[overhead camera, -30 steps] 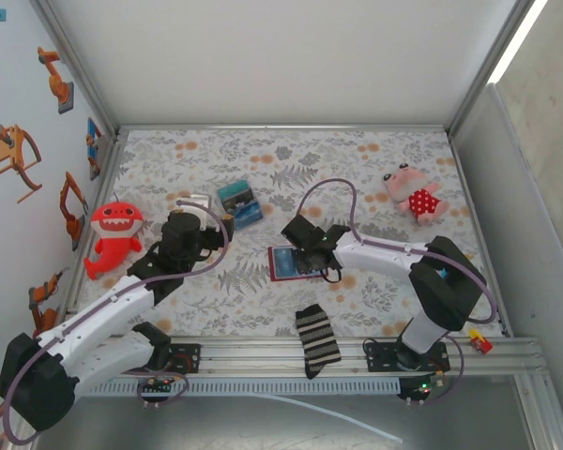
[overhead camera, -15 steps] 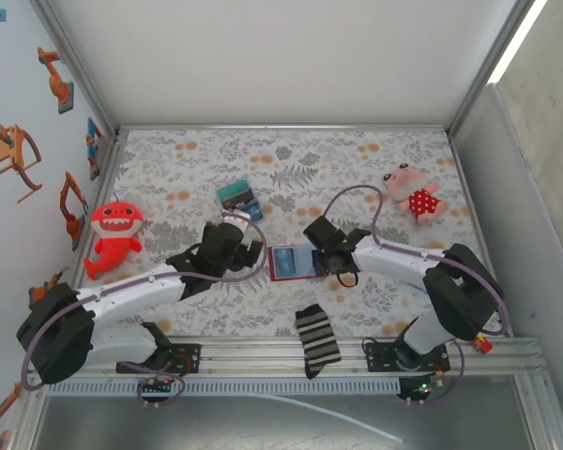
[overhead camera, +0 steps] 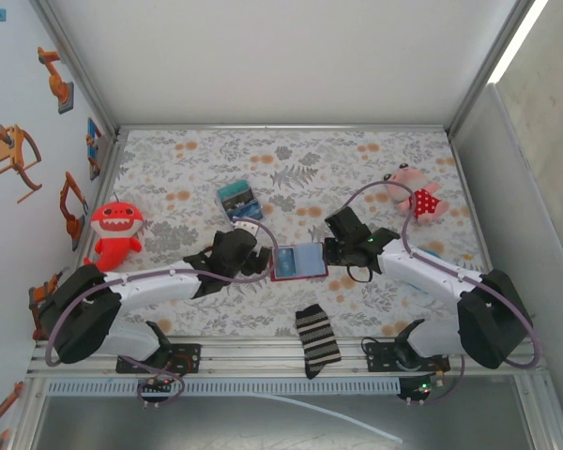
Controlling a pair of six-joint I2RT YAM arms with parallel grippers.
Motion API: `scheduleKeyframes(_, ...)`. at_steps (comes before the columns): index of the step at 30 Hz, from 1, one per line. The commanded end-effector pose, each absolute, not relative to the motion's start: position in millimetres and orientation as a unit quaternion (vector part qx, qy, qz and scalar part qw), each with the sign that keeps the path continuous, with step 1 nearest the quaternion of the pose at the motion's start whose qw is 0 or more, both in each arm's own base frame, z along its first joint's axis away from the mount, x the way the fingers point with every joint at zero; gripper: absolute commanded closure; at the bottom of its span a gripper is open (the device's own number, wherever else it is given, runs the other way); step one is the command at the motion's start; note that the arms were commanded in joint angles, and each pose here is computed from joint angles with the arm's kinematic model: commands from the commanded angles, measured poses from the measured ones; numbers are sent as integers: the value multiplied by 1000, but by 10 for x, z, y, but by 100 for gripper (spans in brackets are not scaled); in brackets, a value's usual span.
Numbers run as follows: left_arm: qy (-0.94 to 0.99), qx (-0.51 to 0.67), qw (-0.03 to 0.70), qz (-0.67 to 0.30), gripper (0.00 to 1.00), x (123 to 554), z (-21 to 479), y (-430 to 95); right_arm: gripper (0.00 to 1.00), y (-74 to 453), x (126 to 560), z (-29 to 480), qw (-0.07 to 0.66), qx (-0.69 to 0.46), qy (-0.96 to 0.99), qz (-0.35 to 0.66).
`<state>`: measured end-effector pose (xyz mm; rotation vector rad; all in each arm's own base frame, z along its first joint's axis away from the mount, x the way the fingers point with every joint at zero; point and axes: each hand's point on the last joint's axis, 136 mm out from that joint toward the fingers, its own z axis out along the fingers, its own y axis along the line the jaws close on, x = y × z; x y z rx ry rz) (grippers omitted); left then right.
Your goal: Take the credit cards out of the card holder
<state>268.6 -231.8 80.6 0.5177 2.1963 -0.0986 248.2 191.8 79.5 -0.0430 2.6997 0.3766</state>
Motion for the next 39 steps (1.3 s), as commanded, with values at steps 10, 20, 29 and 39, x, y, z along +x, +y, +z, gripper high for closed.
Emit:
scheduleKeyframes(10,887,204,413,-35,3,2727,498,-2483,83,2417,2517,880,171,-31,954,246)
scheduleKeyframes(20,888,186,417,-45,3,2730,527,-2480,85,2598,2520,732,143,-38,953,265)
scheduleKeyframes(29,888,189,414,-67,3,2728,507,-2578,85,2699,2486,605,123,-42,957,258)
scheduleKeyframes(39,898,199,391,-45,3,2707,351,-2532,84,2748,2467,566,112,-39,958,262)
